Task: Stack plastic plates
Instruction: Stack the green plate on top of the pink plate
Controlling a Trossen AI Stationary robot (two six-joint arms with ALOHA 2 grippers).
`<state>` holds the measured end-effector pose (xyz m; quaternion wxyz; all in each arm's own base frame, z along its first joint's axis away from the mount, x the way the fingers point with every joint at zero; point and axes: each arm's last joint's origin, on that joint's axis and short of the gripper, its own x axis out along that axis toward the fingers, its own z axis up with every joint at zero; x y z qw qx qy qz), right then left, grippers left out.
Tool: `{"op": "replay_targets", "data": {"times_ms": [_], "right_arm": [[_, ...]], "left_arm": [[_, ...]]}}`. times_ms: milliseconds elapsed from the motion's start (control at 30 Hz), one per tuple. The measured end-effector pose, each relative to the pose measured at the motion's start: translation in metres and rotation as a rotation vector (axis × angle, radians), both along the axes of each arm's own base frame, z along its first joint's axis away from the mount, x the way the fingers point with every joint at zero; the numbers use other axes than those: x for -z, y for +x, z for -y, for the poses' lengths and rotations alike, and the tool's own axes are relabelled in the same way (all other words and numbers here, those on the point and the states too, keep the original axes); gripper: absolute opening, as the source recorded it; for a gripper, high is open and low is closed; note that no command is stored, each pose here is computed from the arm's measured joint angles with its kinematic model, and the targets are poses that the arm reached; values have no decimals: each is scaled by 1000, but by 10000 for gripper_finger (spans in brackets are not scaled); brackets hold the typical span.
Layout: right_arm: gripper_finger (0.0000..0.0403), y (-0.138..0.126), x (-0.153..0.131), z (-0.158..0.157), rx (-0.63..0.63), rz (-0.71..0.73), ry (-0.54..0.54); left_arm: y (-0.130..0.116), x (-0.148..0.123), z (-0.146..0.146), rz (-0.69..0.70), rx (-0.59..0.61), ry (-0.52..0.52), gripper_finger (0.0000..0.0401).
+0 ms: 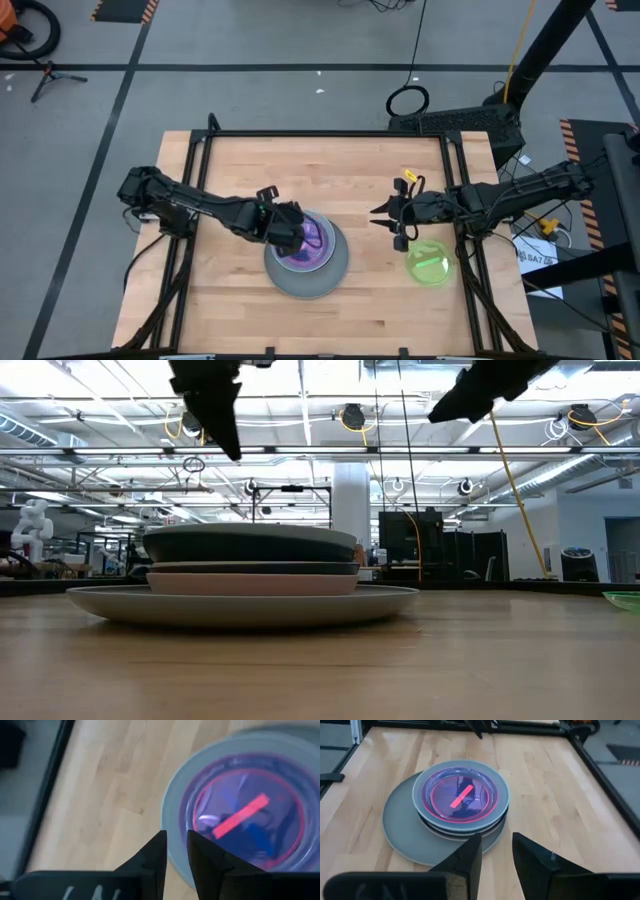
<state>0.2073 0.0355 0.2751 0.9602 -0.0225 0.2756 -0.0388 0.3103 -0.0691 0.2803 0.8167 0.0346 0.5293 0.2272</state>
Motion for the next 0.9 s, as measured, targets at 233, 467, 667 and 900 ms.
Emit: {"op": "replay_targets", "data": {"times_ms": [233,467,667,900], "right_arm": [[104,0,7,0,182,-36,251],[104,-9,38,-6,421,-351,528],[94,-20,57,-14,640,-615,684],[64,-15,67,-17,722,-671,734]], "left_arm": [[-13,-1,31,-78,238,194,83],[-30,-3,66,-97,399,366,83],[-67,-8,74,17,368,538,83],[-107,2,45,213,276,511,83]]}}
